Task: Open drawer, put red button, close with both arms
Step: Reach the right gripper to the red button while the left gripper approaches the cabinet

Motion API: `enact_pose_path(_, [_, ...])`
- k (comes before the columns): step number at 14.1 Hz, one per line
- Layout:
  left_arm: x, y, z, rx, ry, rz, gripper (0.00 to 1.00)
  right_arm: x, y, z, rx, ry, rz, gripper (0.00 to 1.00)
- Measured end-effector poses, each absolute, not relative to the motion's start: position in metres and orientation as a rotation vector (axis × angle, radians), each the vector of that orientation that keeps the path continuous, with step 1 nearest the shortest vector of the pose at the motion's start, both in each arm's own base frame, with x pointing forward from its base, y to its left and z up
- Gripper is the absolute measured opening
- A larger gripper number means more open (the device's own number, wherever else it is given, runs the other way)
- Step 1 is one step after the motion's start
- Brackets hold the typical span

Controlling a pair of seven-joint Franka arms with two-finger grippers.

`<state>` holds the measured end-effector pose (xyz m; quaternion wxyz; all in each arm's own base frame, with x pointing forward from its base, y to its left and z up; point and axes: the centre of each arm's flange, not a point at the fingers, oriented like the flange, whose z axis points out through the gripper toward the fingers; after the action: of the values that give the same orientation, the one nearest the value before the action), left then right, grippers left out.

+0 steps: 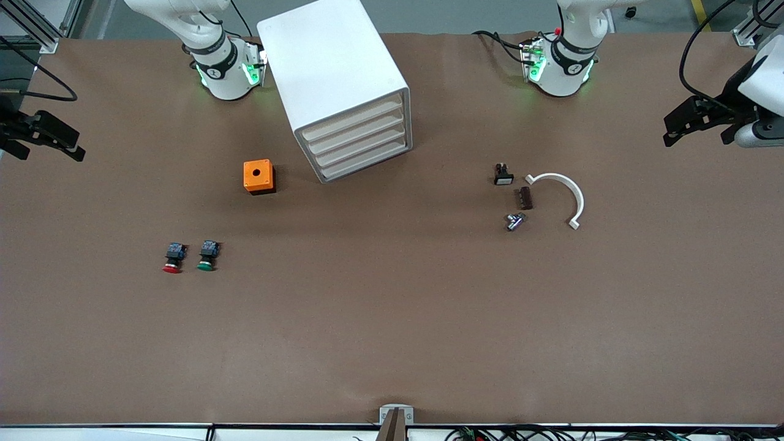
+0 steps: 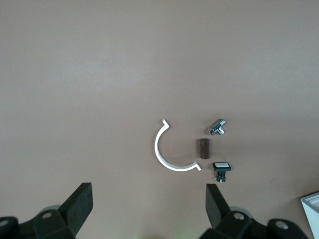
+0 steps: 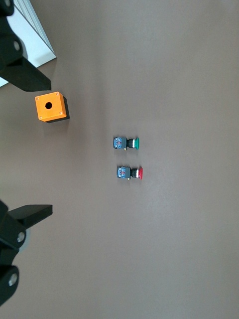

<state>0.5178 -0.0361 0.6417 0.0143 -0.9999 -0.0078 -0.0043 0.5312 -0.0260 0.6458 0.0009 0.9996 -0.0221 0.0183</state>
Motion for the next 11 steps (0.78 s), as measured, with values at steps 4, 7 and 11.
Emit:
enact_pose_path(4, [0.518, -0.036, 0.641, -3.113, -0.025, -0.010, 1.00, 0.532, -0.026, 0.645, 3.139, -0.069, 0.055, 1.00])
enact_pose_path(7, [0.528, -0.035, 0.625, -3.116, -0.025, 0.036, 1.00, 0.532, -0.026, 0.644, 3.139, -0.069, 0.052, 1.00])
enact_pose_path(11, [0.562, -0.032, 0.571, -3.126, -0.023, 0.186, 1.00, 0.545, -0.024, 0.623, 3.137, -0.064, -0.005, 1.00])
